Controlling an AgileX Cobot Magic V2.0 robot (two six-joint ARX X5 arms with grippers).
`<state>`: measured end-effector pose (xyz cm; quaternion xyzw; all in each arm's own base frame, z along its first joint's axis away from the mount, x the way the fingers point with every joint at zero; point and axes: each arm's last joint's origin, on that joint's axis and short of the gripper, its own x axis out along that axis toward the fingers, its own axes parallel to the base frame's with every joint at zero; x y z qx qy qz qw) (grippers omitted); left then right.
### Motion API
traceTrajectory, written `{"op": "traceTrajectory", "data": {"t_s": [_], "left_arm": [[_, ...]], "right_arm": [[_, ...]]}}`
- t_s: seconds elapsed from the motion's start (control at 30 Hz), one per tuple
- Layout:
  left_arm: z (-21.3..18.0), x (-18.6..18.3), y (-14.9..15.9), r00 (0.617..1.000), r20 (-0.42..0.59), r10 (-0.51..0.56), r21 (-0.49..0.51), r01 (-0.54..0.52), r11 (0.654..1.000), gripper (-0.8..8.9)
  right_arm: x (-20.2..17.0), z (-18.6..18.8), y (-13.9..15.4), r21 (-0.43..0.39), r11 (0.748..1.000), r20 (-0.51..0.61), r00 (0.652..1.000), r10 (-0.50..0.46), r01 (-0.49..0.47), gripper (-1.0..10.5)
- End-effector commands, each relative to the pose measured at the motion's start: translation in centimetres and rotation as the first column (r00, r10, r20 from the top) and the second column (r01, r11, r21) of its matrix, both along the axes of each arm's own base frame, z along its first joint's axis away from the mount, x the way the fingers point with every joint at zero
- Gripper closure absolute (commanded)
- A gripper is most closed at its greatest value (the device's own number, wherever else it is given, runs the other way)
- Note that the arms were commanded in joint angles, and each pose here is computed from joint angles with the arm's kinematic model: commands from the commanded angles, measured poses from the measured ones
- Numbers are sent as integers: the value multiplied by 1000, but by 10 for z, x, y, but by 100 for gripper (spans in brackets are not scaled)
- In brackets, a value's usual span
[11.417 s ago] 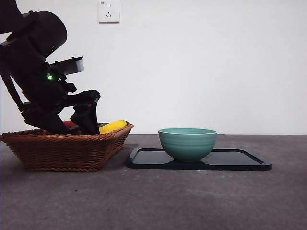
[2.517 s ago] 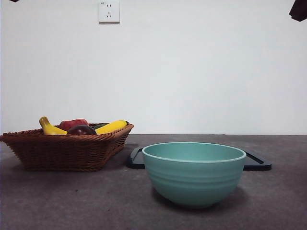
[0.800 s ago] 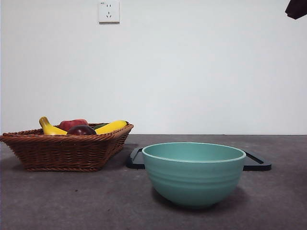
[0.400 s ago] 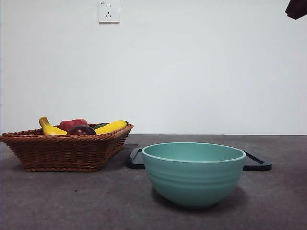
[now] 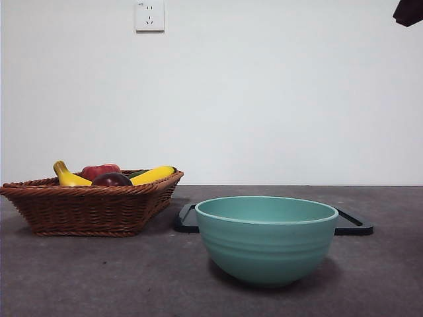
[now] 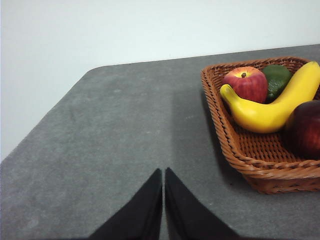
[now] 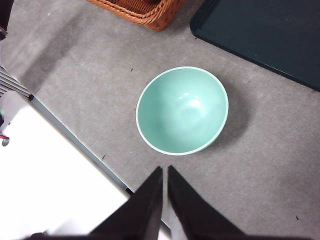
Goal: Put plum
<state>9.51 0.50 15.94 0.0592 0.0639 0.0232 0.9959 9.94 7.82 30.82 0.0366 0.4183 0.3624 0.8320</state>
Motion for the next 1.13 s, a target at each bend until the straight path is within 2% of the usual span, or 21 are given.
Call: {"op": "traceTrajectory", "data": {"t_s": [0.03,0.13,1.13], "left_arm": [[-9,1,0,999,-35,7,-6,-7,1000,807],[-11,0,0,998,-58,7,-7,-7,1000,807],[-11,0,0,998,-56,7,-13,-8,1000,807]], "right_arm": [[0,5,2,16,1000,13,1000,7,-7,941],[0,5,2,16,1000,13,1000,7,-7,941],[0,5,2,13,1000,17,1000,10,-10,941]]}}
